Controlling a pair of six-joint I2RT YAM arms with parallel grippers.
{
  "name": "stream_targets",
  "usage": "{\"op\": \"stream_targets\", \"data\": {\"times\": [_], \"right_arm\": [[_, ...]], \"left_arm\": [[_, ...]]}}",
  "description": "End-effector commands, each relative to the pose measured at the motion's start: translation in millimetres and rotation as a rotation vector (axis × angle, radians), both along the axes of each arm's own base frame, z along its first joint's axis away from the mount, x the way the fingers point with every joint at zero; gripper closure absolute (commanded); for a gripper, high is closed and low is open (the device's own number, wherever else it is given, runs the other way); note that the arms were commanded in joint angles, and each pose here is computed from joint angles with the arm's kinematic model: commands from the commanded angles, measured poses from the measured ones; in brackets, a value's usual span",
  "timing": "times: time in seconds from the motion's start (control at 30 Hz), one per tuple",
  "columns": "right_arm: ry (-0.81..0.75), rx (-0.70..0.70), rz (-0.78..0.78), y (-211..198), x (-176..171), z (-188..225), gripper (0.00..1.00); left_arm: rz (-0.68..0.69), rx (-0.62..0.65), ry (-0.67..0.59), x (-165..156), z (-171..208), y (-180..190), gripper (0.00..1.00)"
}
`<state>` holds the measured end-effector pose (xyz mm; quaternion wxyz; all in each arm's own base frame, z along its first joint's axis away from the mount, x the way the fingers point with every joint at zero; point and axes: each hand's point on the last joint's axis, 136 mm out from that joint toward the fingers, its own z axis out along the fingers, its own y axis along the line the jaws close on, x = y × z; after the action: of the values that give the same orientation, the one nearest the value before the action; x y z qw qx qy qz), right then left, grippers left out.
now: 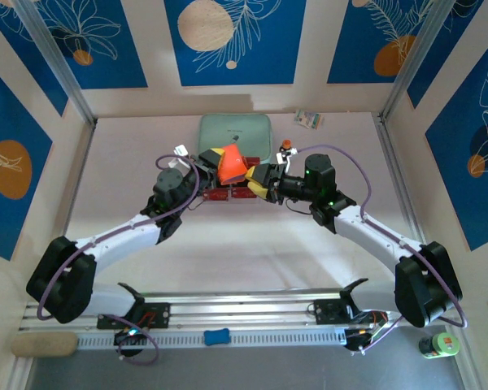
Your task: Put the credit cards into the card holder
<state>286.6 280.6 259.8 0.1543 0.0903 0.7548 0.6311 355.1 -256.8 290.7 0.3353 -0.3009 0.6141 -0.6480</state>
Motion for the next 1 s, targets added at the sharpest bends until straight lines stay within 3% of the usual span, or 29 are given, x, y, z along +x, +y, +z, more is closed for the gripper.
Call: {"op": "stream_targets", "data": {"times": [0.0, 0.53, 0.97], "right_arm": [[-0.031, 0.019, 0.023, 5.5, -0.5, 16.8, 0.48], [-0.037, 0.013, 0.024, 8.2, 5.6, 19.8, 0.5], [-0.025, 0.028, 0.02, 10.9, 12.8, 8.8, 0.59]], "left_arm": [[-0.004, -0.045, -0.042, -1.6, 14.7, -4.3, 1.0], [-0.019, -0.042, -0.029, -3.2, 5.2, -9.4, 1.0], [-0.037, -0.054, -0.029, -3.6, 5.4, -16.9, 1.0]]}}
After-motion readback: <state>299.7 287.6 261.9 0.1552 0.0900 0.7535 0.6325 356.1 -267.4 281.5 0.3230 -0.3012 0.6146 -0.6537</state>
